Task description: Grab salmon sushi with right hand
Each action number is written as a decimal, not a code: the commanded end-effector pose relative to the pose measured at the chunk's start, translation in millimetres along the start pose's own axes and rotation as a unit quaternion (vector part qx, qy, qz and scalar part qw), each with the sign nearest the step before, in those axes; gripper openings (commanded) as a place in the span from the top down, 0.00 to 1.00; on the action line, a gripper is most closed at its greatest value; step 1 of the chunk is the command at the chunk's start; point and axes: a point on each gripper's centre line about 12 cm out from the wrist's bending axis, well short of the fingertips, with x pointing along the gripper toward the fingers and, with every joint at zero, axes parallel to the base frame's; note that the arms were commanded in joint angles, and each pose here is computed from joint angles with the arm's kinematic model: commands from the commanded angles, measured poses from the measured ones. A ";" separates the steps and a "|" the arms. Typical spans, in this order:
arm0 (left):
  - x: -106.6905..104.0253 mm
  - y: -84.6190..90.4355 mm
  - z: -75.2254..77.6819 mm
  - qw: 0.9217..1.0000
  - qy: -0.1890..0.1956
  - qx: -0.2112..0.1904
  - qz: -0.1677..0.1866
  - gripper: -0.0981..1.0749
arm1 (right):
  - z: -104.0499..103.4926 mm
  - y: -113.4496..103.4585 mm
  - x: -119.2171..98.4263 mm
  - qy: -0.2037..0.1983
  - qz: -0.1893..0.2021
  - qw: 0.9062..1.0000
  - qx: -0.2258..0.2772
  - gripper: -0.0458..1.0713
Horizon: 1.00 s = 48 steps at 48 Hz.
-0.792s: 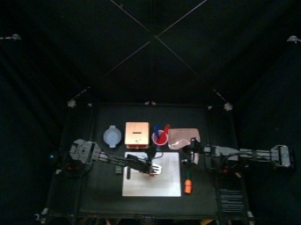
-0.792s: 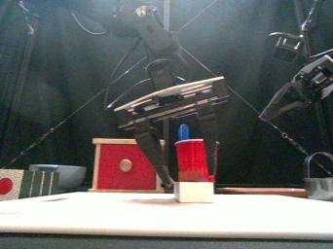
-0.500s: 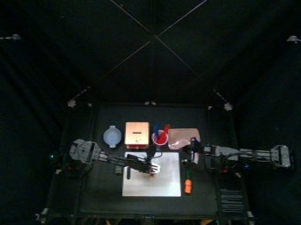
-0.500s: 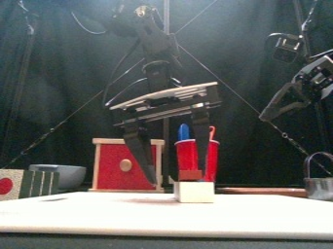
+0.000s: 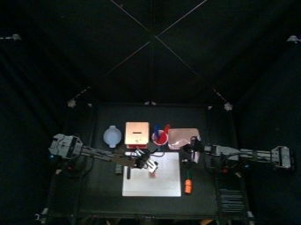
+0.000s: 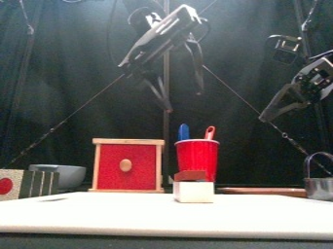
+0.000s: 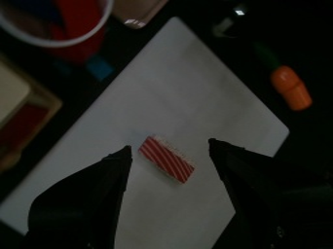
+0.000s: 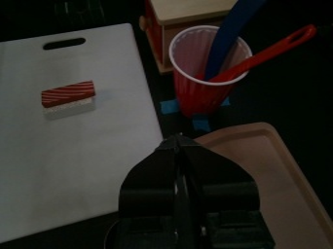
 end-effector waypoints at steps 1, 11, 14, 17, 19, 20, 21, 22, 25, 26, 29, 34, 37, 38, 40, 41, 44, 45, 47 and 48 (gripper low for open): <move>-17.8 -10.9 10.4 0.995 -0.052 0.050 -0.075 0.11 | 4.2 -4.5 0.3 -0.005 -0.010 1.000 0.005 0.94; -19.1 -13.6 -15.6 0.937 -0.157 0.222 -0.220 0.11 | 0.6 -12.8 -0.6 -0.002 -0.028 0.999 0.019 0.94; -20.5 -8.3 -24.1 0.918 -0.181 0.245 -0.254 0.11 | 1.0 -13.7 -1.1 -0.004 -0.030 0.999 0.025 0.94; -21.8 -0.1 -29.1 0.900 -0.207 0.257 -0.284 0.11 | 1.7 -14.0 -1.9 -0.006 -0.031 0.999 0.030 0.94; -23.7 4.8 -32.2 0.889 -0.223 0.267 -0.298 0.11 | 2.4 -14.0 -2.6 -0.009 -0.031 0.999 0.032 0.94; -23.8 8.6 -33.4 0.884 -0.231 0.271 -0.303 0.11 | 2.8 -14.3 -2.9 -0.010 -0.032 0.999 0.031 0.94; -25.1 11.6 -34.3 0.878 -0.240 0.276 -0.308 0.11 | 3.0 -14.3 -3.1 -0.011 -0.032 0.999 0.031 0.94; -26.4 14.4 -35.7 0.873 -0.248 0.280 -0.313 0.11 | 3.4 -14.6 -3.6 -0.012 -0.032 0.999 0.032 0.94; -29.9 24.8 -40.3 0.858 -0.270 0.298 -0.320 0.11 | 5.5 -15.6 -4.7 -0.017 -0.035 0.999 0.033 0.94; -31.5 30.4 -42.1 0.853 -0.279 0.303 -0.321 0.11 | 6.6 -15.7 -5.0 -0.019 -0.035 0.999 0.033 0.94; -36.8 43.2 -44.3 0.846 -0.298 0.310 -0.316 0.11 | 9.5 -16.4 -6.0 -0.025 -0.036 0.998 0.034 0.94; -49.7 65.3 -46.1 0.843 -0.323 0.315 -0.294 0.11 | 18.9 -16.3 -7.6 -0.039 -0.035 0.998 0.038 0.94; -56.8 80.0 -48.7 0.844 -0.333 0.318 -0.276 0.11 | 25.6 -15.4 -8.5 -0.048 -0.032 0.997 0.042 0.94; -59.5 85.4 -49.4 0.844 -0.337 0.319 -0.270 0.11 | 27.5 -14.9 -8.7 -0.050 -0.031 0.997 0.042 0.94; -66.3 95.4 -52.2 0.842 -0.347 0.324 -0.258 0.11 | 32.8 -12.6 -9.1 -0.057 -0.025 0.997 0.041 0.94; -69.0 99.1 -53.5 0.841 -0.351 0.325 -0.253 0.11 | 35.4 -11.4 -9.4 -0.060 -0.022 0.997 0.039 0.94; -78.3 106.6 -56.4 0.838 -0.363 0.325 -0.246 0.11 | 43.9 -6.9 -10.4 -0.070 -0.012 0.997 0.033 0.94; -81.0 108.8 -57.9 0.837 -0.367 0.325 -0.244 0.11 | 46.6 -6.0 -10.8 -0.073 -0.010 0.997 0.032 0.94; -87.0 113.1 -58.9 0.837 -0.374 0.319 -0.241 0.11 | 51.4 -2.9 -11.0 -0.078 -0.003 0.997 0.029 0.94; -89.5 115.3 -59.3 0.838 -0.378 0.315 -0.239 0.11 | 54.1 -1.7 -11.5 -0.082 0.000 0.996 0.028 0.94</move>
